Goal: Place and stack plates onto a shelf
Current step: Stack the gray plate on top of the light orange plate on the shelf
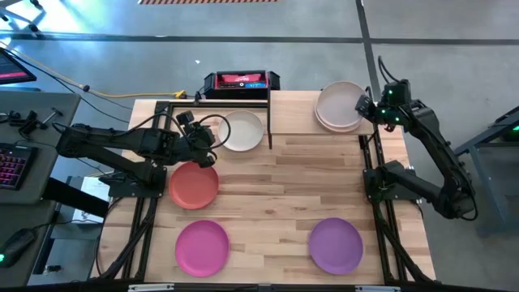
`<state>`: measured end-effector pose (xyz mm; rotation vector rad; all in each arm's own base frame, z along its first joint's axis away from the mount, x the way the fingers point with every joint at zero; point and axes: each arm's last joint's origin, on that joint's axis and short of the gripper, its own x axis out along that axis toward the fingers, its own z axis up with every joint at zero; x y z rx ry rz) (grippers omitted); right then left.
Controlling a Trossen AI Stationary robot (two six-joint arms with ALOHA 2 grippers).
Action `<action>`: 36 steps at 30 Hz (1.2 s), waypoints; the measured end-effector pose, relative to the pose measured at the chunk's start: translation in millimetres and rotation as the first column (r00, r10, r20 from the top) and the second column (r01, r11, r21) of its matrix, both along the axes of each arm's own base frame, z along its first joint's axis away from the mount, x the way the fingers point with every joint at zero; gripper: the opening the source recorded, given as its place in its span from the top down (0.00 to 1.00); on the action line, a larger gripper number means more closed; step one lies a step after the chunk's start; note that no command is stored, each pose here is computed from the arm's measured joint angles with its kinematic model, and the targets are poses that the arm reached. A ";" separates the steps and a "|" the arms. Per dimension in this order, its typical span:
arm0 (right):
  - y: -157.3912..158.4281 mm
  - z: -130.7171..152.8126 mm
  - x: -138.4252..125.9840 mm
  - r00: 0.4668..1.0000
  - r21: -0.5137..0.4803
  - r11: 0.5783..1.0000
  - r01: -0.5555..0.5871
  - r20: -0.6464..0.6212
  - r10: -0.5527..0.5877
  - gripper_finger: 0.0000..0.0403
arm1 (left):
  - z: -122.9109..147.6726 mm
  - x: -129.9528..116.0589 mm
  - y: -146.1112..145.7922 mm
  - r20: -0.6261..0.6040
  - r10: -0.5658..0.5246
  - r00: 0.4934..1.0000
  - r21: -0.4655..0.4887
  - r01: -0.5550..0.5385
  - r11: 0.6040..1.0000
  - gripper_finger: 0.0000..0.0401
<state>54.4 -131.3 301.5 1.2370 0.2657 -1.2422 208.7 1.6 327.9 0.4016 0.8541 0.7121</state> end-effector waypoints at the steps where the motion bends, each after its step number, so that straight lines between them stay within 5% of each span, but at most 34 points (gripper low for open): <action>1: -0.2 -0.6 0.1 1.000 0.006 1.000 -0.002 -0.003 0.002 0.91 | 0.0 0.0 0.0 0.000 0.000 1.000 0.000 0.000 1.000 0.63; 15: 1.7 -2.4 0.5 1.000 0.042 0.999 -0.022 0.012 0.022 0.71 | 0.0 0.1 0.0 0.001 0.000 1.000 -0.001 0.000 1.000 0.63; 36: 25.3 12.4 -6.8 0.997 0.074 0.995 -0.063 0.039 0.060 0.69 | 0.0 0.1 -0.1 0.001 -0.001 1.000 -0.001 0.001 1.000 0.63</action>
